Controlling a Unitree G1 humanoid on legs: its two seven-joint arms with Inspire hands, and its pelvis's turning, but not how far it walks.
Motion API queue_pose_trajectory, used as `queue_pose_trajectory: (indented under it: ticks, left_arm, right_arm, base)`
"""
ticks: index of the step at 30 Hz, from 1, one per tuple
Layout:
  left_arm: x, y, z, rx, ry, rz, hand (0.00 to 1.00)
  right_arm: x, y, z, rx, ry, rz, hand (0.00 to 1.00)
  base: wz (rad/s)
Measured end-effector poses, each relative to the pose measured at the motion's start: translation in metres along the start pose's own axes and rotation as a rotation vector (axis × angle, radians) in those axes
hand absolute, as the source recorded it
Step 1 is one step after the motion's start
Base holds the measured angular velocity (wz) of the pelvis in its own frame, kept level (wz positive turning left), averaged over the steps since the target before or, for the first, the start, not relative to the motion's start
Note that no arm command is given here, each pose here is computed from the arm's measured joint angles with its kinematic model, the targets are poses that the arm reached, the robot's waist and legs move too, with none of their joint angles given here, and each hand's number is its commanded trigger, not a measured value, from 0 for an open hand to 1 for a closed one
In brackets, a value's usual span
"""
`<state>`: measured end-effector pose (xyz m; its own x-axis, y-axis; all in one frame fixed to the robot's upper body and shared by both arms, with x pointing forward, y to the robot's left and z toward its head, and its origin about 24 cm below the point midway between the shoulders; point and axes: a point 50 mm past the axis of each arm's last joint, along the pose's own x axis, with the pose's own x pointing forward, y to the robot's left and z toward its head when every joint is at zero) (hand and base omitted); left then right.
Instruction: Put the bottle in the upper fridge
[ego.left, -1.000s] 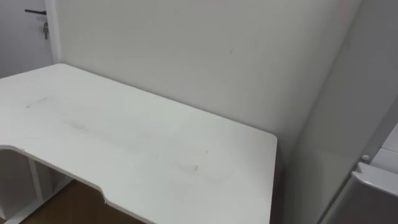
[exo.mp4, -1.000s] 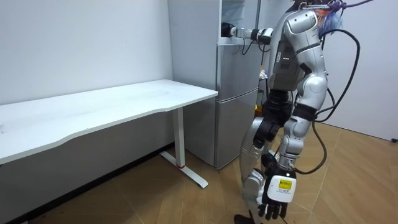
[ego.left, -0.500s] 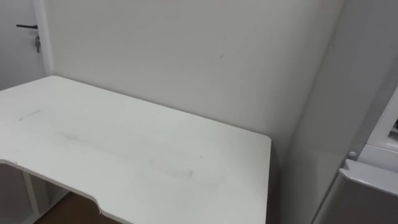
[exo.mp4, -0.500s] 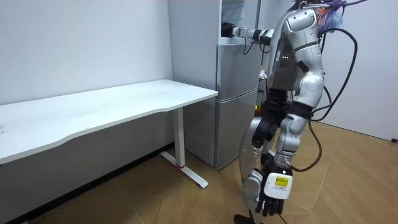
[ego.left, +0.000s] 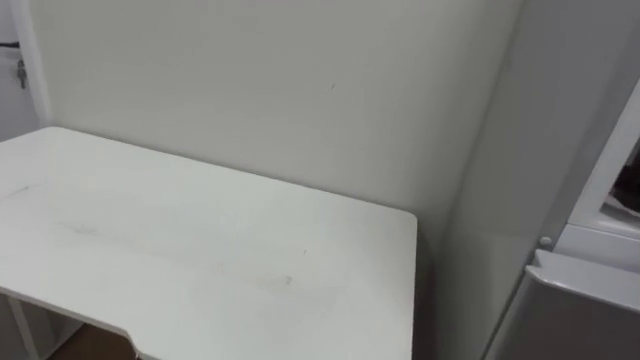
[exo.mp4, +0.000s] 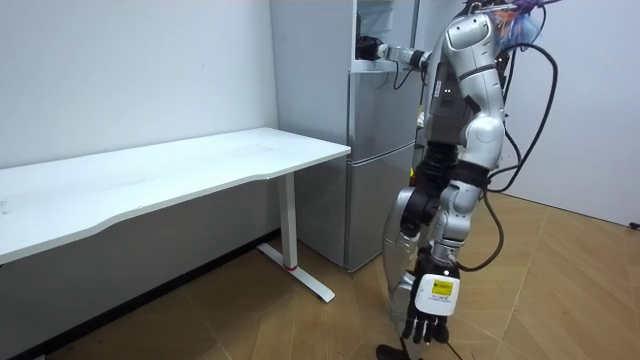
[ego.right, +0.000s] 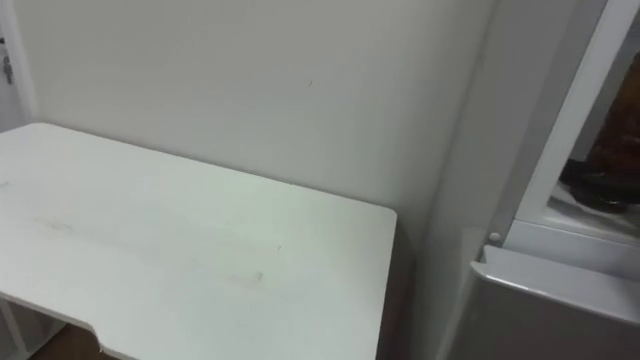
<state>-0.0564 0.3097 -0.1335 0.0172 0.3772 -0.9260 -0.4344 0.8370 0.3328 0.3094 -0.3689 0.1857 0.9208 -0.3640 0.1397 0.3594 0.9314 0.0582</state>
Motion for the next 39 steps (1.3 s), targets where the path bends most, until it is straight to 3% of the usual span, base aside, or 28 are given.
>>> queue_pose_trajectory:
  ticks: [17, 39]
  left_arm:
    - [0.0, -0.003, -0.004, 0.004, 0.011, -0.008, 0.0]
    - [0.0, -0.002, -0.003, -0.038, 0.003, 0.002, 0.0]
  right_arm:
    - [-0.006, 0.002, -0.002, -0.031, -0.002, 0.023, 0.0]
    - [-0.022, -0.003, -0.001, -0.011, -0.023, -0.126, 0.0]
  base:
    - [-0.03]
    - [-0.02]
